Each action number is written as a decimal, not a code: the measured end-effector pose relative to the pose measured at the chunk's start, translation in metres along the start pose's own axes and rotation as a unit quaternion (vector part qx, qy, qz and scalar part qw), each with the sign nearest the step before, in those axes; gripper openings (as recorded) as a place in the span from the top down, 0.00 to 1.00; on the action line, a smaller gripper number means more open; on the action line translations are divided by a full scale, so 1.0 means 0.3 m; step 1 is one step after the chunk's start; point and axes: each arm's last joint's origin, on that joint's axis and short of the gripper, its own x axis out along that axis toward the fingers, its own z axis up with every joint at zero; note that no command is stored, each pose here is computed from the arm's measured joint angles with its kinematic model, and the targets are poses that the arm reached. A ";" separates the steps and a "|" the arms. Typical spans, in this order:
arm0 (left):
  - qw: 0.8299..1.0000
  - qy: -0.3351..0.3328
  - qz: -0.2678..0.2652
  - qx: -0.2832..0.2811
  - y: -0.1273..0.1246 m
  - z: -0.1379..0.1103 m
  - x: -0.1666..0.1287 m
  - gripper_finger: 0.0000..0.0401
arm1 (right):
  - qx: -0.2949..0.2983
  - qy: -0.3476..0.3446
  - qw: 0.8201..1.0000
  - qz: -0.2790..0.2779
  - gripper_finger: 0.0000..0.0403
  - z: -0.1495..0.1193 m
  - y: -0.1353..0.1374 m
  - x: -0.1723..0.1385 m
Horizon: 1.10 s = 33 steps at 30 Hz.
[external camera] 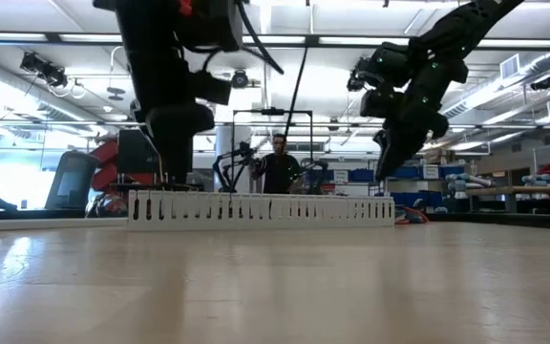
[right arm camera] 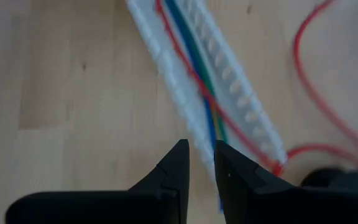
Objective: Ziptie cables
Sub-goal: Close the white cable duct
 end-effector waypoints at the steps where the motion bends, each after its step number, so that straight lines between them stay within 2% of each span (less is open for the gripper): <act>1: 1.000 -0.011 0.007 -0.005 -0.007 -0.007 -0.012 0.70 | 0.008 0.011 1.000 0.003 0.85 -0.007 0.003 0.000; 8: 0.995 -0.085 0.039 -0.036 -0.071 -0.066 -0.059 0.70 | 0.049 0.067 0.996 -0.011 0.90 -0.025 0.036 0.005; 11: 0.994 -0.088 0.039 -0.045 -0.088 -0.103 -0.058 0.70 | 0.060 0.074 0.995 -0.003 0.93 -0.039 0.079 0.014; 17: 0.992 -0.092 0.051 -0.063 -0.099 -0.181 -0.016 0.70 | 0.079 0.089 0.992 -0.033 0.99 -0.079 0.188 0.012; 20: 0.991 -0.094 0.053 -0.076 -0.084 -0.213 0.014 0.70 | 0.096 0.079 0.992 -0.021 0.98 -0.090 0.257 -0.004; 25: 0.985 -0.125 0.006 -0.115 -0.053 -0.234 0.020 0.70 | 0.108 0.058 0.992 -0.001 1.00 -0.116 0.375 -0.025; 28: 0.984 -0.135 -0.008 -0.119 -0.009 -0.254 0.004 0.70 | 0.109 0.053 0.993 -0.015 0.99 -0.141 0.436 -0.026; 33: 0.975 -0.152 -0.028 -0.159 0.090 -0.283 -0.012 0.70 | 0.110 0.048 0.993 -0.023 0.99 -0.189 0.501 -0.006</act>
